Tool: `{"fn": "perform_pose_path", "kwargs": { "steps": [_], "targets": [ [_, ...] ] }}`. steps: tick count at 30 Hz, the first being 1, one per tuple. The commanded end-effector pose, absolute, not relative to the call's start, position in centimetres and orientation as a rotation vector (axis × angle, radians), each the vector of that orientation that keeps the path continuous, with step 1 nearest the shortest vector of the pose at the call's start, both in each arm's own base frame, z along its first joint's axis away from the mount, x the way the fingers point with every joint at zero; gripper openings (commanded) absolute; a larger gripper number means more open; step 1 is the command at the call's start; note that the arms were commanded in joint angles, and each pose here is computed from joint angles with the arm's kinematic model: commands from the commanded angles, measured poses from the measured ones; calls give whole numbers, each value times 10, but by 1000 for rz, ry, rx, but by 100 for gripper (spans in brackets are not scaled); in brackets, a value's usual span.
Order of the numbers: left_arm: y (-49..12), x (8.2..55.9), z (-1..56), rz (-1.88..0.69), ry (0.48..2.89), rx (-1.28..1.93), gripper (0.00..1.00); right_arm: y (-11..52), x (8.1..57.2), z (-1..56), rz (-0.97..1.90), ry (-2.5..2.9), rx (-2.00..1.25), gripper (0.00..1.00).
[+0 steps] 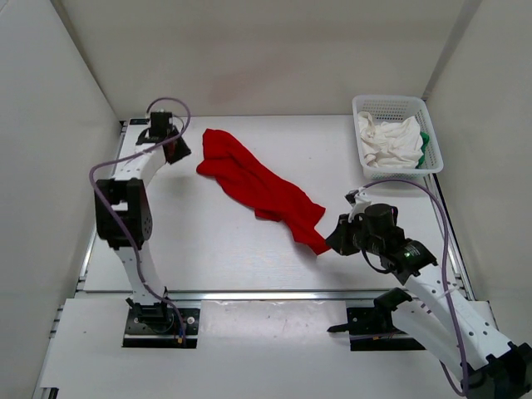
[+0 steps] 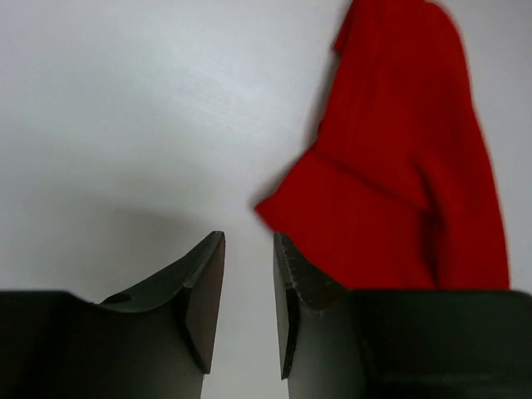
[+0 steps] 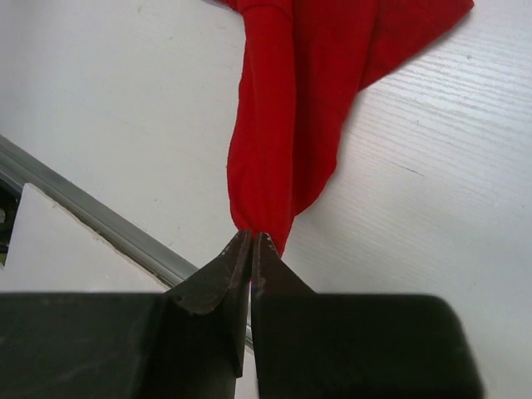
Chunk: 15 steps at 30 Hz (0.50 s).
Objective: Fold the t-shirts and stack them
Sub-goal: Flatten out the tshirt
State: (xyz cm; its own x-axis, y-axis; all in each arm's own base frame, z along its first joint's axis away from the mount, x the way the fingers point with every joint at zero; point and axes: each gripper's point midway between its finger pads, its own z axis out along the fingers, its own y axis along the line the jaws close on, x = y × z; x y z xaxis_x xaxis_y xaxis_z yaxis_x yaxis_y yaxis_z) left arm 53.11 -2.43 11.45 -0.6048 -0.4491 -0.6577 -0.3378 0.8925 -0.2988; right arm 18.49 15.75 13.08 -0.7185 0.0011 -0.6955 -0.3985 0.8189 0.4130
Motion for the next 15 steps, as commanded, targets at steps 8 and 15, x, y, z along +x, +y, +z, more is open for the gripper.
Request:
{"fn": "perform_pose_path", "kwargs": {
  "steps": [8,15],
  "targets": [
    [-55,491,80,-409,2253,-638,57,169,185,152,773,2184,-356,0],
    [-67,509,59,-565,2215,-733,62,173,186,147,785,2201,-351,0]
  ]
}}
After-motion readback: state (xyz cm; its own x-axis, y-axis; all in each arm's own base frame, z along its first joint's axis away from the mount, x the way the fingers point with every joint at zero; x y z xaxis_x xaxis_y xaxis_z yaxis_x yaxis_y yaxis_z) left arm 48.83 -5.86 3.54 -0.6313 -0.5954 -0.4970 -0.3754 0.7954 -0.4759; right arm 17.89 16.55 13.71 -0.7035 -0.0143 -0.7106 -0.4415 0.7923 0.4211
